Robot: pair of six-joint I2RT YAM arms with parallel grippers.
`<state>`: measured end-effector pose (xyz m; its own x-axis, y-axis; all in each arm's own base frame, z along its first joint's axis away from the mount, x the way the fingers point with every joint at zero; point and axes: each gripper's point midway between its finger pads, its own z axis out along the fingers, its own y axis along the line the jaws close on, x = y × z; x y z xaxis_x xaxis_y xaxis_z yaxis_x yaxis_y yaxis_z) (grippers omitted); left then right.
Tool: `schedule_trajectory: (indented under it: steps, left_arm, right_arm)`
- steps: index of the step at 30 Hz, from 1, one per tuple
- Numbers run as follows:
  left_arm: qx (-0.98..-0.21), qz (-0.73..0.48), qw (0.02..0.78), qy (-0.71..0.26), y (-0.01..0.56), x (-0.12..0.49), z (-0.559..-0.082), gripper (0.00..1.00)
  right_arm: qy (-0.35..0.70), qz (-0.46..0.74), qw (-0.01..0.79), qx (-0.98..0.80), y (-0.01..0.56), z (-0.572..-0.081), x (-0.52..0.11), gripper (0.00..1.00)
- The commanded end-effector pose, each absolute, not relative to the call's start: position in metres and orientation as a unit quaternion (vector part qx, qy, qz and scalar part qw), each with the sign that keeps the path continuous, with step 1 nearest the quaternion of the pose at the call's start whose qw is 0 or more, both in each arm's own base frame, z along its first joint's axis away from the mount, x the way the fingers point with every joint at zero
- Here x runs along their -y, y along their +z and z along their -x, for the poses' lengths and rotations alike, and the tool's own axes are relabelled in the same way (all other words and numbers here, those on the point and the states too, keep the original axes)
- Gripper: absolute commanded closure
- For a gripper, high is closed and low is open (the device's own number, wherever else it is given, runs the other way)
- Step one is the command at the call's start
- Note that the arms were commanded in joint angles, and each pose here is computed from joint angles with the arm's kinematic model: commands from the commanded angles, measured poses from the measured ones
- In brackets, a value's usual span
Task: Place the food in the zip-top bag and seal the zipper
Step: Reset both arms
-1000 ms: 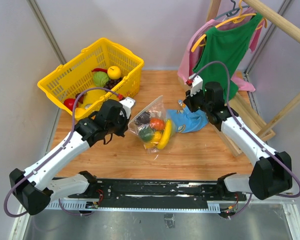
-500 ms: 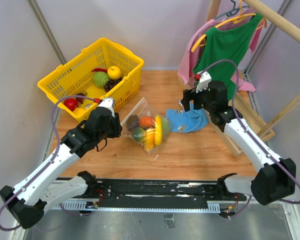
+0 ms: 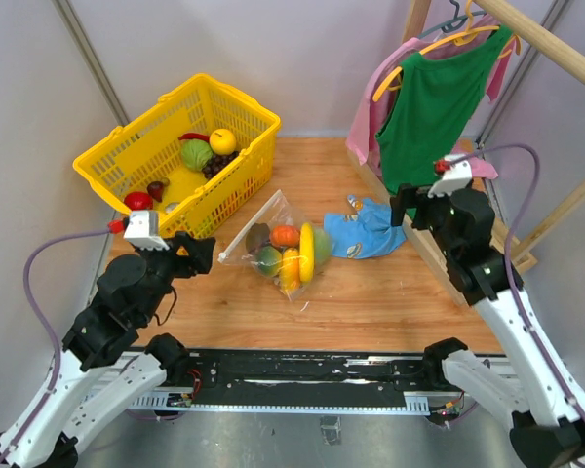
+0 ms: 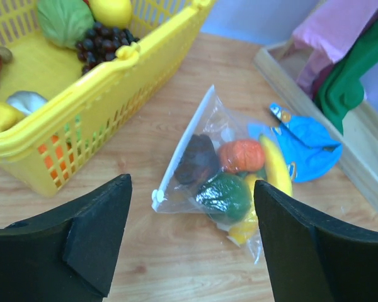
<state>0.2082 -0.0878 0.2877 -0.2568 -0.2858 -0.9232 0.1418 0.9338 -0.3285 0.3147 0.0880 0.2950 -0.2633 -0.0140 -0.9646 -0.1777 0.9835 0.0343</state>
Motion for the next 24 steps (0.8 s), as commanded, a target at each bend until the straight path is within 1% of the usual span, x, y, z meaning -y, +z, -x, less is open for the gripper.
schedule_trajectory:
  steps: [1,4,7,10,13,16,19,24]
  left_arm:
    - [-0.718,0.084,0.676,-0.145,0.303,0.055,-0.206,0.15]
    - [-0.7,0.096,0.696,-0.13,0.307,0.038,-0.197,0.12]
    - [-0.696,0.092,0.702,-0.124,0.302,0.032,-0.192,0.08]
    - [-0.693,0.109,0.7,-0.135,0.292,0.029,-0.188,0.07]
    - [-0.685,0.13,0.7,-0.157,0.281,0.029,-0.185,0.01]
    - [-0.672,0.144,0.705,-0.175,0.278,0.028,-0.182,0.01]
    - [-0.67,0.149,0.707,-0.173,0.279,0.025,-0.181,0.01]
    - [-0.68,0.124,0.701,-0.174,0.275,0.036,-0.186,0.01]
  right_arm:
    - [0.029,-0.004,0.637,-0.77,0.299,-0.285,-0.05,0.02]
    - [0.034,0.0,0.653,-0.756,0.305,-0.26,-0.043,0.02]
    - [0.007,-0.006,0.649,-0.761,0.296,-0.241,-0.027,0.02]
    - [-0.004,0.012,0.652,-0.758,0.294,-0.229,-0.022,0.02]
    - [-0.003,0.028,0.651,-0.758,0.287,-0.226,-0.024,0.02]
    - [0.001,0.051,0.633,-0.773,0.271,-0.225,-0.03,0.02]
    - [-0.003,0.049,0.625,-0.779,0.26,-0.225,-0.028,0.02]
    - [-0.002,0.043,0.624,-0.78,0.251,-0.224,-0.027,0.02]
